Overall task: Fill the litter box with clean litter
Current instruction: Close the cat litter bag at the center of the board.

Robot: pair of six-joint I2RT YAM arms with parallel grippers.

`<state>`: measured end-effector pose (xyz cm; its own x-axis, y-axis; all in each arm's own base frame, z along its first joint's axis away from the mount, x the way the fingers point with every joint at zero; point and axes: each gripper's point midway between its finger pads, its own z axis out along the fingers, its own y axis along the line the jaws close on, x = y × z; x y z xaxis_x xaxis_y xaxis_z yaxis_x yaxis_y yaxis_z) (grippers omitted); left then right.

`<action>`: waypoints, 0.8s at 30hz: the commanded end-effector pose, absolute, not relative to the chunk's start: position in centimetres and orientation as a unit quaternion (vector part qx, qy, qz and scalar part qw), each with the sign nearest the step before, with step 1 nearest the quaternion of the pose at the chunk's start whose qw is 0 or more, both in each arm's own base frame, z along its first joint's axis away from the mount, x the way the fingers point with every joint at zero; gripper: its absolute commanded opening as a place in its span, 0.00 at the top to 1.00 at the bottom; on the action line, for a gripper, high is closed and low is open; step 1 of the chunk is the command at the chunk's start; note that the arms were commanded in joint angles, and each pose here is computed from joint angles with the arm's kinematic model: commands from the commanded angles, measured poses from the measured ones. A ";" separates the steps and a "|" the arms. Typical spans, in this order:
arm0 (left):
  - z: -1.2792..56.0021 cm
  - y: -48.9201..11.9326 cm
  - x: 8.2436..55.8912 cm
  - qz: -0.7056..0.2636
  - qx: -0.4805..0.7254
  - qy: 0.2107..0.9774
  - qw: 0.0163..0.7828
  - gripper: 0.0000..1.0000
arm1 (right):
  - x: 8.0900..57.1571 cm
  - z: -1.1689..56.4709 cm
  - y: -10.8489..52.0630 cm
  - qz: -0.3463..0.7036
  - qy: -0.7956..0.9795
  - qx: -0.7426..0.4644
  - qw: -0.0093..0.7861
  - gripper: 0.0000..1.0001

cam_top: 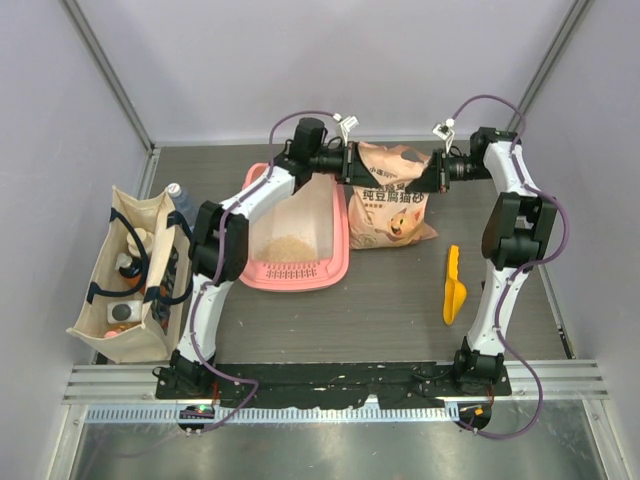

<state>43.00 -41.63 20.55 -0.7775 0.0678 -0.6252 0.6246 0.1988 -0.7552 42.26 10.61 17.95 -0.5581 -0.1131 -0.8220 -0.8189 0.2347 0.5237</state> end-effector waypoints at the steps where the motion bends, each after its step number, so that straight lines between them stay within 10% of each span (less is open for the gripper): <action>1: 28.5 -40.2 44.5 -0.570 0.259 0.708 0.326 1.00 | 43.8 28.5 7.0 0.600 0.702 -0.177 0.340 0.99; 16: 29.1 -41.1 46.5 -0.542 0.246 0.711 0.375 0.99 | 43.3 30.1 3.8 0.563 0.702 -0.161 0.406 0.97; 21: 28.2 -41.7 45.9 -0.561 0.256 0.703 0.355 0.96 | 43.7 29.5 5.8 0.546 0.684 -0.182 0.448 0.43; 24: 28.0 -41.7 45.8 -0.565 0.260 0.701 0.350 0.97 | 43.2 30.7 7.0 0.541 0.641 -0.239 0.489 0.29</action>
<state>44.89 -42.76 20.78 -0.7325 0.0428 -0.6795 0.6523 0.3299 -0.6824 44.35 5.50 24.33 -0.6790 0.2812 -0.6782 -0.5926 0.3355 0.7323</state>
